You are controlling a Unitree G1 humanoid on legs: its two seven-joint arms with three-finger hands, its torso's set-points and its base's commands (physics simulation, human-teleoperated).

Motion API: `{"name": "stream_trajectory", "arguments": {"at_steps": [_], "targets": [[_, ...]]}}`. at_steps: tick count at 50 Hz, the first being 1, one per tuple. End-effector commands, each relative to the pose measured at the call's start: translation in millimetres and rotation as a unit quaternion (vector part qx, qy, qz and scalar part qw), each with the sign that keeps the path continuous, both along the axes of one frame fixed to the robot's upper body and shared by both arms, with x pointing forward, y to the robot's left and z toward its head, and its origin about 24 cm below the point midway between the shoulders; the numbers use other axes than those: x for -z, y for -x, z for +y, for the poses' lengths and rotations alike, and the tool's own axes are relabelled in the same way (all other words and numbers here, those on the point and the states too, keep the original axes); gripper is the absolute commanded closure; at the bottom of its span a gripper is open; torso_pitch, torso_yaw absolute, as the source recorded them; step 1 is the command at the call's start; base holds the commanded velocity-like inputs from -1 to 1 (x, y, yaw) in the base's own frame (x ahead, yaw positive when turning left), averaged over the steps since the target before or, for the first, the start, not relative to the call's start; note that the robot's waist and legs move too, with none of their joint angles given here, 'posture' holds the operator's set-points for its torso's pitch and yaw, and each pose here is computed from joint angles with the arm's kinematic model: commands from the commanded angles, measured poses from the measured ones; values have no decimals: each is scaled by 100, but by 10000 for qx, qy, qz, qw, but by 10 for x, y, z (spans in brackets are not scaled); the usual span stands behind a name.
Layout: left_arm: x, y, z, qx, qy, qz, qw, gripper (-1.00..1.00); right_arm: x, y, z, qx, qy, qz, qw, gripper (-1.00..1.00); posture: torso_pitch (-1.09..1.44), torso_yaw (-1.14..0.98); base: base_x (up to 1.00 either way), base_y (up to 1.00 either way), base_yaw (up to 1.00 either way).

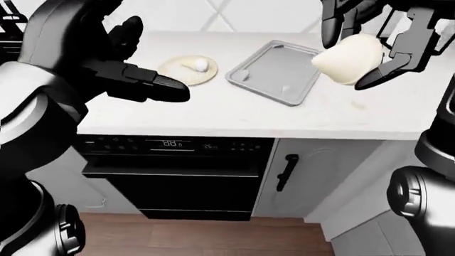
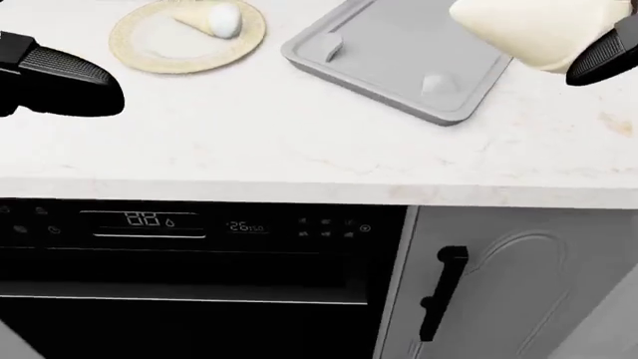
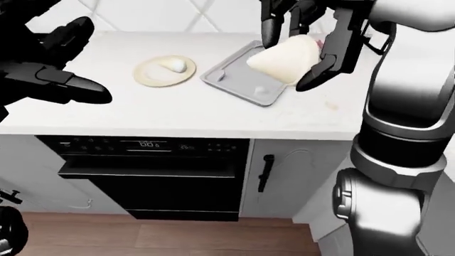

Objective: Move the dessert items from the plate to the tray.

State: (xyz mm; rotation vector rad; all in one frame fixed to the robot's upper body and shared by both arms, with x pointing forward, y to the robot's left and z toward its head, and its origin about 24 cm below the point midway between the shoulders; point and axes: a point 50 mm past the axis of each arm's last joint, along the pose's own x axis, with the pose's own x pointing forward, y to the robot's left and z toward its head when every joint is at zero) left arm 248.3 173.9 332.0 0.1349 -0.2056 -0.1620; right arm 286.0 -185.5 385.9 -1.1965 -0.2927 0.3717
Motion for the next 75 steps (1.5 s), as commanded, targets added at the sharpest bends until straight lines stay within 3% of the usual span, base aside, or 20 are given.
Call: {"name": "stream_trajectory", "arguments": {"at_steps": [1, 9, 19, 31, 49, 75], "targets": [[-118, 60, -14, 57, 37, -355, 9993, -100, -129, 99, -67, 138, -97, -400, 9991, 100, 0, 0, 0, 0, 0], [-112, 65, -127, 205, -80, -324, 9992, -100, -101, 106, -93, 120, -88, -387, 9991, 100, 0, 0, 14, 0, 0], [-81, 46, -109, 185, -90, -315, 9993, -100, -80, 102, -101, 122, -73, -328, 9994, 100, 0, 0, 16, 0, 0], [-114, 1, -96, 156, -328, -280, 9989, -100, -116, 93, -84, 98, -40, -243, 9996, 100, 0, 0, 16, 0, 0], [-62, 6, -31, 87, -252, -285, 9992, -100, -146, 92, -26, 46, 26, -271, 9996, 100, 0, 0, 36, 0, 0], [-142, 22, -90, 151, -239, -324, 9991, -100, -192, 171, -42, -97, 43, -170, 9998, 98, 0, 0, 20, 0, 0]]}}
